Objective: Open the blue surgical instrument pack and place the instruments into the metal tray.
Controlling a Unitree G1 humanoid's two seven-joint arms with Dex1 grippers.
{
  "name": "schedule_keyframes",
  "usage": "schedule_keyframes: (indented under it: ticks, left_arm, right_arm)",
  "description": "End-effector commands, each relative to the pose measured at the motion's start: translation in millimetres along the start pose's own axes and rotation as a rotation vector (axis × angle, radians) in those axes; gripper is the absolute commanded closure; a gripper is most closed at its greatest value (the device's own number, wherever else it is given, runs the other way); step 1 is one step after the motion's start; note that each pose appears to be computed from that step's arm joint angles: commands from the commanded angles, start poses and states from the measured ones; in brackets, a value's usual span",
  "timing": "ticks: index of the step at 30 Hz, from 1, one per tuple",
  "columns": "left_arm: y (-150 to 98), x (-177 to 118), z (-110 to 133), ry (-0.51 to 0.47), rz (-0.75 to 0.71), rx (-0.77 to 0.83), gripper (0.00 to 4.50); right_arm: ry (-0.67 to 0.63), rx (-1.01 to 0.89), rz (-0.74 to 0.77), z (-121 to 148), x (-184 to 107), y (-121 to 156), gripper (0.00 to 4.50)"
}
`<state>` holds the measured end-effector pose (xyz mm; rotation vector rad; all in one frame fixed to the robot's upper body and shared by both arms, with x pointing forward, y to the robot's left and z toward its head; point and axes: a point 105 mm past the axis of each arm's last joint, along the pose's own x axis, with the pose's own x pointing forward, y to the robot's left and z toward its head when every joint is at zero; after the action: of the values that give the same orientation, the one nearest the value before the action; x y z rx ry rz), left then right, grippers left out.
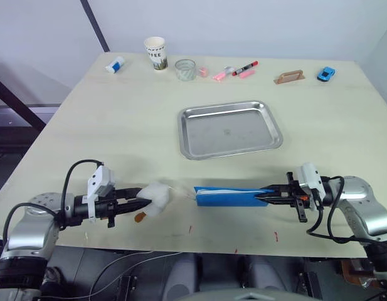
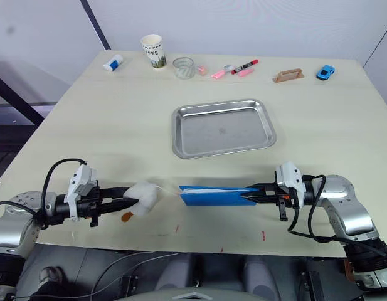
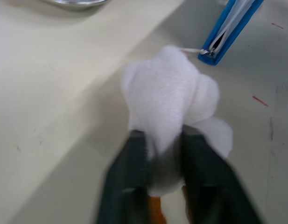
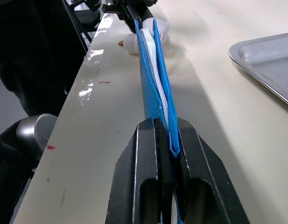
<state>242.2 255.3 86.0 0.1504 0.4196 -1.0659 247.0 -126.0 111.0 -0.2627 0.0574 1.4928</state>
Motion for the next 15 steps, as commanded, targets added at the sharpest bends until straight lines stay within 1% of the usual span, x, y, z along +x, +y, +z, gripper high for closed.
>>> schedule_keyframes:
  ticks: [1, 2, 4, 8, 9, 10, 11, 13, 15]
  left_arm:
    - [3.8, -16.4, 22.3, -0.077, 0.025, -0.036, 1.35]
    - [1.3, -16.4, 37.1, -0.118, 0.004, -0.033, 0.97]
    - [-6.8, -11.1, 62.3, -0.168, -0.049, -0.009, 0.97]
    - [-18.4, 13.1, 91.7, -0.194, -0.088, 0.109, 0.97]
    - [-24.4, 19.3, 99.8, -0.233, -0.132, 0.112, 0.97]
    - [-29.6, 28.8, 109.7, -0.252, -0.186, 0.086, 0.97]
    - [-33.3, 34.8, 116.2, -0.259, -0.225, 0.063, 0.97]
    - [-36.7, 48.9, 116.2, -0.218, -0.261, 0.132, 0.97]
    - [-38.6, 60.9, 114.5, -0.214, -0.285, 0.162, 0.97]
  right_arm:
    - [0.014, -0.015, 0.001, -0.7, -0.7, -1.8, 4.5]
    - [0.014, -0.015, 0.0, -0.5, -0.8, -2.4, 4.5]
    - [0.013, -0.015, -0.002, -0.3, -1.3, -3.2, 4.5]
    - [0.015, -0.014, -0.004, -0.1, -2.5, -4.4, 4.5]
    - [0.015, -0.014, -0.005, 0.0, -2.5, -4.8, 4.5]
    - [0.018, -0.015, -0.006, 0.3, -2.6, -5.1, 4.5]
    - [0.019, -0.016, -0.006, 0.5, -2.7, -5.3, 4.5]
    - [0.023, -0.015, -0.007, 0.7, -2.7, -5.6, 4.5]
    - [0.024, -0.014, -0.009, 0.8, -2.5, -5.9, 4.5]
